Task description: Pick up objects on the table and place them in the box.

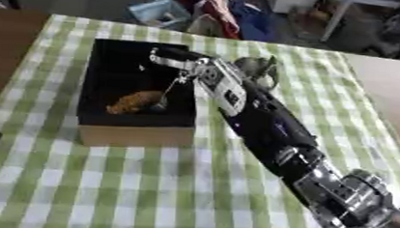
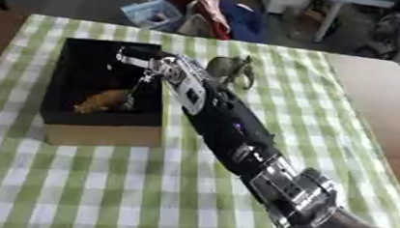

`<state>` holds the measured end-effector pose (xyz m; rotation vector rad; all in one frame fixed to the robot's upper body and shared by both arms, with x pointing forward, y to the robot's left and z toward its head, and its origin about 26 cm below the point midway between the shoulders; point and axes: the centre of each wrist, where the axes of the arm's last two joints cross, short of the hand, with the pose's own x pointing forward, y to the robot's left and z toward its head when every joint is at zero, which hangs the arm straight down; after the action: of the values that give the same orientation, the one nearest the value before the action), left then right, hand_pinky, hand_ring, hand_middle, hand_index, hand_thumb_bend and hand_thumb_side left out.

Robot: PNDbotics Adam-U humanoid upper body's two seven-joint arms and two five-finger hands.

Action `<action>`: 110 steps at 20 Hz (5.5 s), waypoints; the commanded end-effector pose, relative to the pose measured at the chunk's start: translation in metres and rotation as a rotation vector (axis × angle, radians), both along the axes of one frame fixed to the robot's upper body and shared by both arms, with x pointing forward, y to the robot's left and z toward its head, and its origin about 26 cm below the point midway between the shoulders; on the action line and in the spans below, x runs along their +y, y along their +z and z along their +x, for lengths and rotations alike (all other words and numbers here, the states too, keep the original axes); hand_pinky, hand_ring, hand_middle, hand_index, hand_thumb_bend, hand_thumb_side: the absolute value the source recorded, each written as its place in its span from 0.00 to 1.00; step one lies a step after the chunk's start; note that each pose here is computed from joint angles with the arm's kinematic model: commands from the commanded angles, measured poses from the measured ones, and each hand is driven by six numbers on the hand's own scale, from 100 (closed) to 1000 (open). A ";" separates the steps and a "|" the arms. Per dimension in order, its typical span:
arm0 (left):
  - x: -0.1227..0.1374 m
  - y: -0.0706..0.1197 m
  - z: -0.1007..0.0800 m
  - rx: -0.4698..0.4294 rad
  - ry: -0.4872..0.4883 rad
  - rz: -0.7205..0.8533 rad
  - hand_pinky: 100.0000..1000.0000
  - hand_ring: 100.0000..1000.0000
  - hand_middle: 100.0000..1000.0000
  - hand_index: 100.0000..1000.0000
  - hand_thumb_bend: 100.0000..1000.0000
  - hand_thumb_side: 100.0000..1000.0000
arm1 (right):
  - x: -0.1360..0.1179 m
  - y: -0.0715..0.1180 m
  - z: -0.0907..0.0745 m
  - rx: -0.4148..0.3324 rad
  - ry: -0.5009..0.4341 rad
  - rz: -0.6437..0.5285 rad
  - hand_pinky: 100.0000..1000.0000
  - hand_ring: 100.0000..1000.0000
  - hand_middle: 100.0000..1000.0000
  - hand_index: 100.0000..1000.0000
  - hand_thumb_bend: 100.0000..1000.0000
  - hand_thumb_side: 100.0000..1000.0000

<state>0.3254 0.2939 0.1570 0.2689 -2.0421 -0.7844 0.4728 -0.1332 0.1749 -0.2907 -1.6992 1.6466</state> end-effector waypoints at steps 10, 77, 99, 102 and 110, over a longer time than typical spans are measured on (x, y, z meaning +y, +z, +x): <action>0.004 0.007 -0.001 -0.022 0.011 0.011 0.67 0.56 0.58 0.70 0.35 0.00 | -0.028 0.071 -0.007 -0.161 0.048 -0.050 0.67 0.75 0.69 0.80 0.50 0.04; 0.001 0.016 0.000 -0.061 0.007 0.019 0.67 0.55 0.58 0.70 0.34 0.00 | -0.202 0.041 0.003 -0.093 -0.536 -0.017 0.60 0.56 0.42 0.56 0.28 0.00; 0.005 0.009 -0.002 -0.026 0.008 0.029 0.67 0.55 0.58 0.70 0.34 0.00 | -0.141 0.110 0.004 -0.266 -0.314 -0.036 0.62 0.56 0.43 0.56 0.27 0.03; 0.005 0.008 -0.001 -0.023 0.002 0.029 0.67 0.55 0.58 0.70 0.34 0.00 | -0.125 0.112 0.005 -0.268 -0.267 -0.035 0.62 0.56 0.43 0.56 0.27 0.03; 0.001 0.009 0.000 -0.023 -0.016 0.024 0.67 0.55 0.58 0.70 0.34 0.00 | -0.078 0.107 0.007 -0.248 -0.149 -0.037 0.62 0.56 0.42 0.56 0.28 0.03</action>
<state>0.3250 0.2941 0.1562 0.2650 -2.0389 -0.7947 0.4829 -0.2159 0.2622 -0.6200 -1.7341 1.5714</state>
